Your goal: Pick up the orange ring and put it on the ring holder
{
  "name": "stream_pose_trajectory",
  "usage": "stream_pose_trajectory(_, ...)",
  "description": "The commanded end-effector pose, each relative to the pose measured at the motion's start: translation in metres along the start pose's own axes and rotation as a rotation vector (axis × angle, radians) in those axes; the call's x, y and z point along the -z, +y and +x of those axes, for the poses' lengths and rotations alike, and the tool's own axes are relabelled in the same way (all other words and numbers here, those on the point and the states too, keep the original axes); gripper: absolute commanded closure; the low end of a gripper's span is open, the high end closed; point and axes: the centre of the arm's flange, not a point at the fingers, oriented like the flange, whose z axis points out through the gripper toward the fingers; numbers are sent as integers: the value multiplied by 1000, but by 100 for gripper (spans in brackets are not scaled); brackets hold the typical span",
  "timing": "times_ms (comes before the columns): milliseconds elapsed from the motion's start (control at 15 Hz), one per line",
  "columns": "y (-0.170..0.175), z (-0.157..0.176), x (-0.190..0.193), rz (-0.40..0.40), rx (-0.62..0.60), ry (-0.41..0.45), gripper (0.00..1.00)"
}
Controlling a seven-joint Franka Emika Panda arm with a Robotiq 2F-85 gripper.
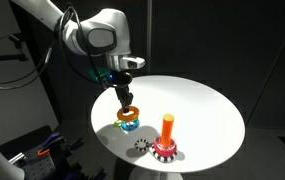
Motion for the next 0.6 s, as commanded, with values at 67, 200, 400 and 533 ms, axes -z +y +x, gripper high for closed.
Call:
stream_pose_trajectory(67,24,20,24,8,-80,2,94)
stream_pose_trajectory(200,34,26,30,14,-107,9,94)
stream_pose_trajectory(400,49,36,37,26,-151,16,94)
stream_pose_trajectory(533,57,41,40,40,-179,20,94)
